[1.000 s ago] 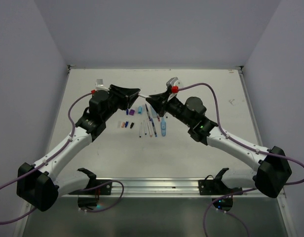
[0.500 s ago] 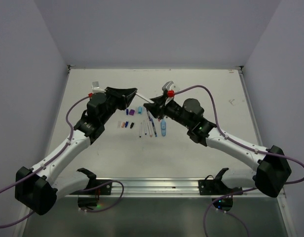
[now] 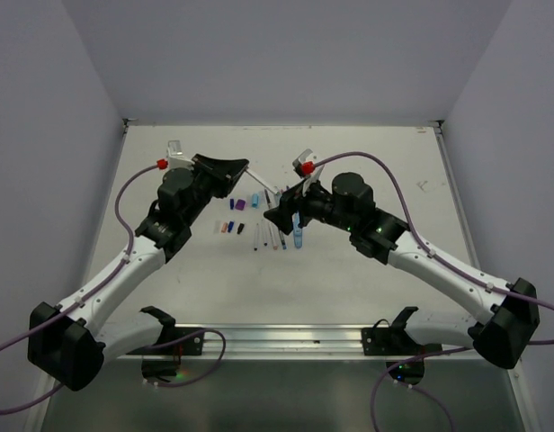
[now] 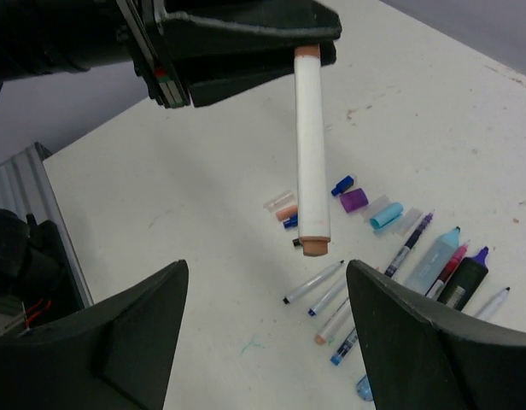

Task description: Open the pen caps

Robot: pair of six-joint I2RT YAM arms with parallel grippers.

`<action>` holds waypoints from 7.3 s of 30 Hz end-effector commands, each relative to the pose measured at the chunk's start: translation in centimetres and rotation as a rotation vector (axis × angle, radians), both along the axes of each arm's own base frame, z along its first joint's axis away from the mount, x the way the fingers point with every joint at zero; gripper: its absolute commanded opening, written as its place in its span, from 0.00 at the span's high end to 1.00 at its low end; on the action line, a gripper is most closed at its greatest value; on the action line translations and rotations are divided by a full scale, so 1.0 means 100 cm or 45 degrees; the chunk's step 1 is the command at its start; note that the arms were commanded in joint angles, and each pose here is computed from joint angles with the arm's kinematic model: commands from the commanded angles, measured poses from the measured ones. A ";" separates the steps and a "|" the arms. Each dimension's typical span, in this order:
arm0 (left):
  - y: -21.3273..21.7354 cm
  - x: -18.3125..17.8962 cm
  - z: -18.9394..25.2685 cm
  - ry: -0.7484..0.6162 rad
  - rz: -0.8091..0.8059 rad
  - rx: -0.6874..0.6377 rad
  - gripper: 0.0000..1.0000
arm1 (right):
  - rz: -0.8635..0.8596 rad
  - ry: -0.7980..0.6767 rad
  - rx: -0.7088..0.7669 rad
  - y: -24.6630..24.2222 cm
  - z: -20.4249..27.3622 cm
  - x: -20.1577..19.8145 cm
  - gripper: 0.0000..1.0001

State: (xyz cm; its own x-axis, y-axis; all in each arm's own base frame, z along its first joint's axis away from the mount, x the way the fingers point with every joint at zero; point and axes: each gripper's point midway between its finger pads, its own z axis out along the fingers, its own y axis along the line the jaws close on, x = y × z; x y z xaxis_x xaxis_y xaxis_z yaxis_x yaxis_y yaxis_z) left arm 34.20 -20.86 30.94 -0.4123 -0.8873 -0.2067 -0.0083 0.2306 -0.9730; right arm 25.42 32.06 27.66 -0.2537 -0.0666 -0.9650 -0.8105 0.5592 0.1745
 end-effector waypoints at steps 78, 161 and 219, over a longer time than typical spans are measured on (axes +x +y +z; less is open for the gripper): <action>0.068 -0.020 0.190 -1.243 0.490 0.479 1.00 | 0.366 0.747 -0.244 0.009 -0.186 -0.068 1.00; -0.028 -0.084 0.075 -0.992 -0.872 0.358 0.50 | 0.656 0.399 0.399 0.062 0.049 -0.018 1.00; 0.013 -0.078 0.201 -1.563 -0.252 0.502 1.00 | 0.800 0.706 0.240 0.037 -0.075 -0.072 1.00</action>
